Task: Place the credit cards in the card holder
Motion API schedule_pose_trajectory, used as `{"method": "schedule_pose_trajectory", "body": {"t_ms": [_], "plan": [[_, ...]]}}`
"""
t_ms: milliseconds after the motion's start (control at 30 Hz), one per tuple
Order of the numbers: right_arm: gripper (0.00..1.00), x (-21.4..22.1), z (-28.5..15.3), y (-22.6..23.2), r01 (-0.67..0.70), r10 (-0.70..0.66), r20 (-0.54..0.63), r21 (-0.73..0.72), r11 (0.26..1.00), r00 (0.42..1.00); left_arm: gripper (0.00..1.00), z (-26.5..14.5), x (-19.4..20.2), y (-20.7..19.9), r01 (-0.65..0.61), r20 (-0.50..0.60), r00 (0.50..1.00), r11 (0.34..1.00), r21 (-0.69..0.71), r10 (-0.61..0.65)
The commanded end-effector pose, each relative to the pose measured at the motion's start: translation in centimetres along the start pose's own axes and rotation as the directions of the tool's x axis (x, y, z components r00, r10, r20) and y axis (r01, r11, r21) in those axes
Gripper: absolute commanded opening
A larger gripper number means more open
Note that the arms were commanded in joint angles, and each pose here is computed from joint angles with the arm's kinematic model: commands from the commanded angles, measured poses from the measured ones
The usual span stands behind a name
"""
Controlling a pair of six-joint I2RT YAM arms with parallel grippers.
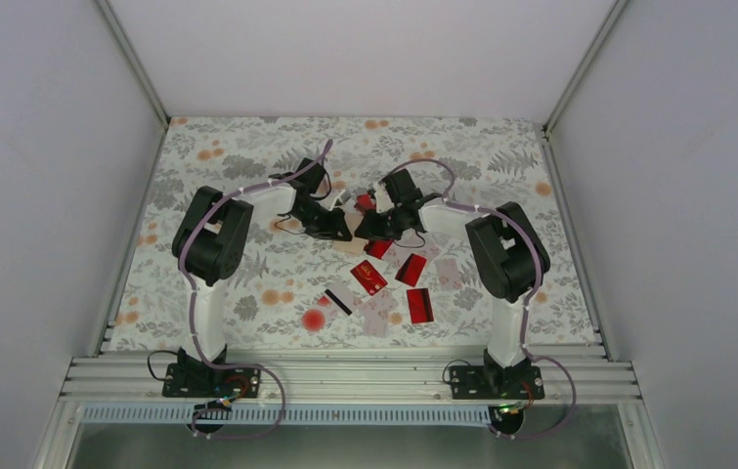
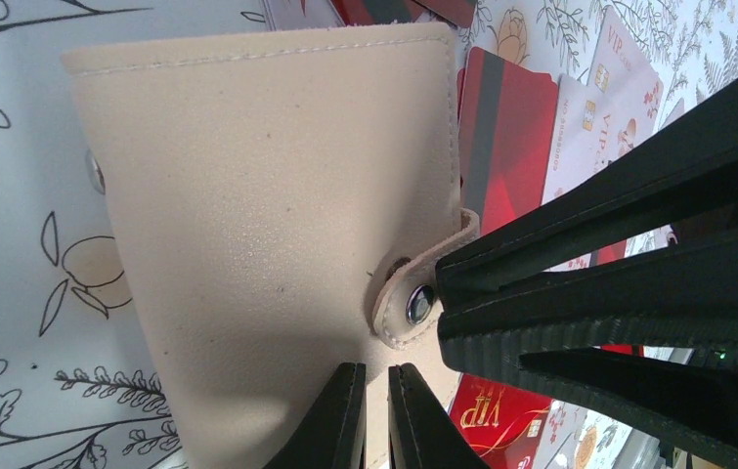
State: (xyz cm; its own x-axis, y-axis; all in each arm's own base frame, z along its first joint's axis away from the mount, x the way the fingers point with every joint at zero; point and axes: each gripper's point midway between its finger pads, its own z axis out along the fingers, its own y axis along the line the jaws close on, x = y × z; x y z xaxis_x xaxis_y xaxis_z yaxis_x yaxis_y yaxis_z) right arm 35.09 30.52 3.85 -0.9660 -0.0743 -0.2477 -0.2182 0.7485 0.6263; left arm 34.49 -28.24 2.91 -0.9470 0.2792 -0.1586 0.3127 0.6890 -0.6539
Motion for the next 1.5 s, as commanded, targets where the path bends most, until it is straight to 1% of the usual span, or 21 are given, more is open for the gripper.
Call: {"method": "schedule_pose_trajectory", "body": {"t_ms": [0,400,633,800,1100,1200,1333,1467], "plan": [[0.11,-0.9,0.6,0.4,0.021,-0.021,0.018,-0.022,1.0,1.0,0.09,2.3,2.5,2.2,0.031,-0.089,0.995,0.997,-0.069,-0.037],[0.1,0.0,1.7,-0.8,-0.002,0.002,-0.002,-0.012,1.0,1.0,0.09,2.5,2.6,2.3,0.035,-0.096,0.995,0.997,-0.068,-0.041],[0.05,0.7,2.2,-2.2,-0.019,0.02,-0.02,0.072,0.997,1.0,0.09,2.5,2.6,2.4,0.038,-0.096,0.994,0.997,-0.068,-0.044],[0.05,1.1,3.2,-2.5,-0.005,0.01,-0.046,0.111,0.994,0.999,0.09,2.5,2.7,2.4,0.038,-0.098,0.994,0.997,-0.068,-0.045],[0.04,2.1,4.3,-3.7,0.022,0.005,-0.106,0.246,0.969,0.994,0.09,2.5,2.8,2.4,0.035,-0.1,0.994,0.997,-0.069,-0.042],[0.04,2.6,4.4,-4.3,0.049,-0.012,-0.129,0.29,0.956,0.992,0.09,2.5,2.7,2.4,0.036,-0.099,0.994,0.997,-0.071,-0.043],[0.04,3.1,4.7,-4.8,0.086,-0.032,-0.163,0.336,0.938,0.986,0.06,1.4,2.0,1.7,0.028,-0.066,0.997,0.996,-0.082,-0.033],[0.04,3.3,5.3,-5.1,0.113,-0.044,-0.189,0.369,0.923,0.981,0.06,-1.2,0.7,0.1,0.035,0.006,0.999,0.996,-0.081,-0.035]]}}
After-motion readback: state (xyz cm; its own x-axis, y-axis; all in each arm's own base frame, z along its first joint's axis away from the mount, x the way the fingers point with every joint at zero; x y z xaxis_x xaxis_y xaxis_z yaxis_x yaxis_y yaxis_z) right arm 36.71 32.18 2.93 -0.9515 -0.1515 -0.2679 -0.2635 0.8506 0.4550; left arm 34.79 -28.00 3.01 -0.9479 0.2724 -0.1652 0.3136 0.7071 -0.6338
